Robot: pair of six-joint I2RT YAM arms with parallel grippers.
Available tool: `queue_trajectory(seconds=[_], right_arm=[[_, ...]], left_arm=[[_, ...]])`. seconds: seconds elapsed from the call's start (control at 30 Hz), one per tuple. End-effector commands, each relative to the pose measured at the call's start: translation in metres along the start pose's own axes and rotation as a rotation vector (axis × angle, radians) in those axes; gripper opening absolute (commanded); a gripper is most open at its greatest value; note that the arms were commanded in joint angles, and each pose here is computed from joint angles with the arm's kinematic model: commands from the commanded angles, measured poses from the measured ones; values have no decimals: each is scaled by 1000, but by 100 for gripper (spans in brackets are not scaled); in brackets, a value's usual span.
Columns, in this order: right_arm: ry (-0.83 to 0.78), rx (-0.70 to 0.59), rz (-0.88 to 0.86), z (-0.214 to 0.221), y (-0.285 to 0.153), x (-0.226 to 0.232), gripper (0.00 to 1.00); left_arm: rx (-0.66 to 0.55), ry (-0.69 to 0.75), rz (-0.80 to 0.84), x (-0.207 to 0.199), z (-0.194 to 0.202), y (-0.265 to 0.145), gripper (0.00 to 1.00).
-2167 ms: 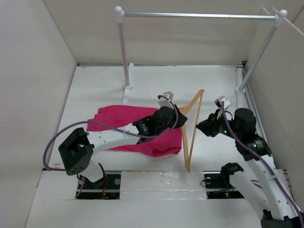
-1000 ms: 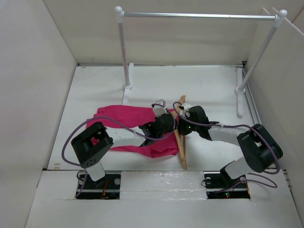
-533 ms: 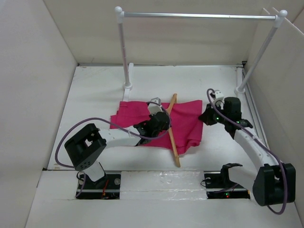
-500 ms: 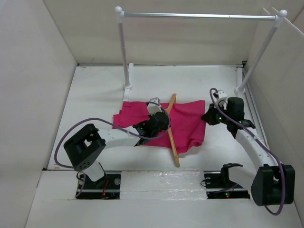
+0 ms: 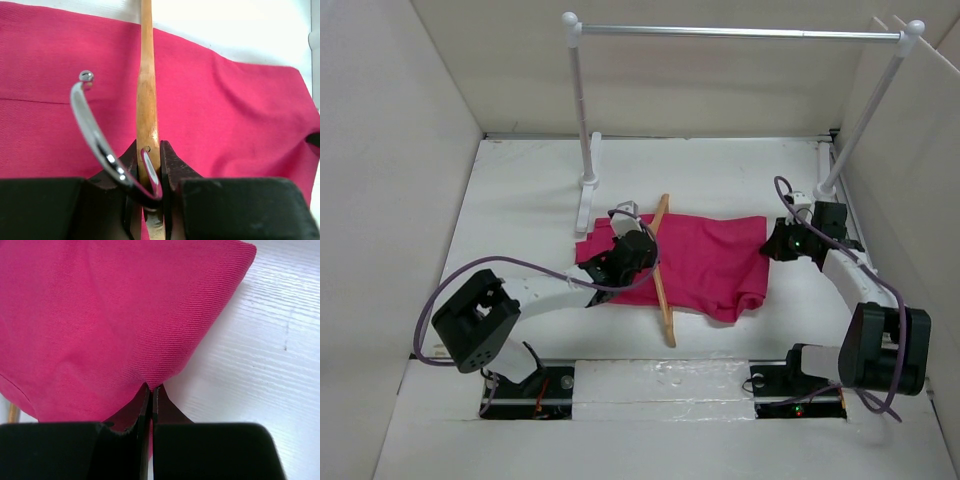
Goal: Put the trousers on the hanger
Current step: Place trousers on hanger
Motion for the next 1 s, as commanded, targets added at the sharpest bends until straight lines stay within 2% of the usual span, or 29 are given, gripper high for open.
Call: queue_trajectory(seconds=[0.0,0.23,0.27,0.3,0.33,0.4,0.43,0.5,0.53,0.57,0.6,0.63,0.7,0.73,0.83,0.97], right_arm=[[-81,-74,-27,-23,8,5,0],[-76,-50,-38,-9,24,8,0],[-76,-39,-46,-7,26,10,3],[-92,-28,-47,-14,26,12,13],[-105,-22,-40,-18,23,12,38],[-145,7,-39,-22,13,21,58],[-200,-54,-47,-44,-4,35,67],[-262,-77,-92,-55,-27,68,72],[-319,-171,-115,-77,-53,92,75],[-308,-194,-154,-80,-65,111,75],[-348,-274,-278,-84,-89,164,78],[-278,-264,-289,-83,-90,167,78],[-283,-334,-430,-86,-104,215,80],[-233,-399,-476,-96,-113,232,82],[-178,-442,-567,-101,-119,270,86],[-206,-397,-623,-109,-97,300,88]], left_arm=[[5,108,15,-10,-4,-9,0],[6,51,143,-46,-16,-14,0],[4,49,145,-49,-18,-14,0],[-3,47,140,-55,-27,-16,0],[-28,40,126,-58,-36,-18,0],[-61,44,120,-72,-61,-28,0],[-104,38,130,-80,-80,-38,0],[-153,53,150,-101,-115,-56,0],[-186,47,151,-108,-133,-66,0],[-203,39,159,-114,-144,-73,0],[-230,38,188,-126,-169,-92,0],[-231,38,188,-126,-169,-93,0],[-251,24,213,-134,-185,-106,0],[-253,18,218,-135,-188,-109,0],[-255,18,248,-145,-200,-120,0],[-273,27,289,-161,-223,-137,0]])
Point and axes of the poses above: each gripper's point midway between its finger pads, its own y axis out along the fingers, its own x axis along the line the jaws close on, z = x × y, the point moved 5 cm from there along -y, back along the fingers, and after that the axes turned 1 degree about -y, right-handed, at the moved point
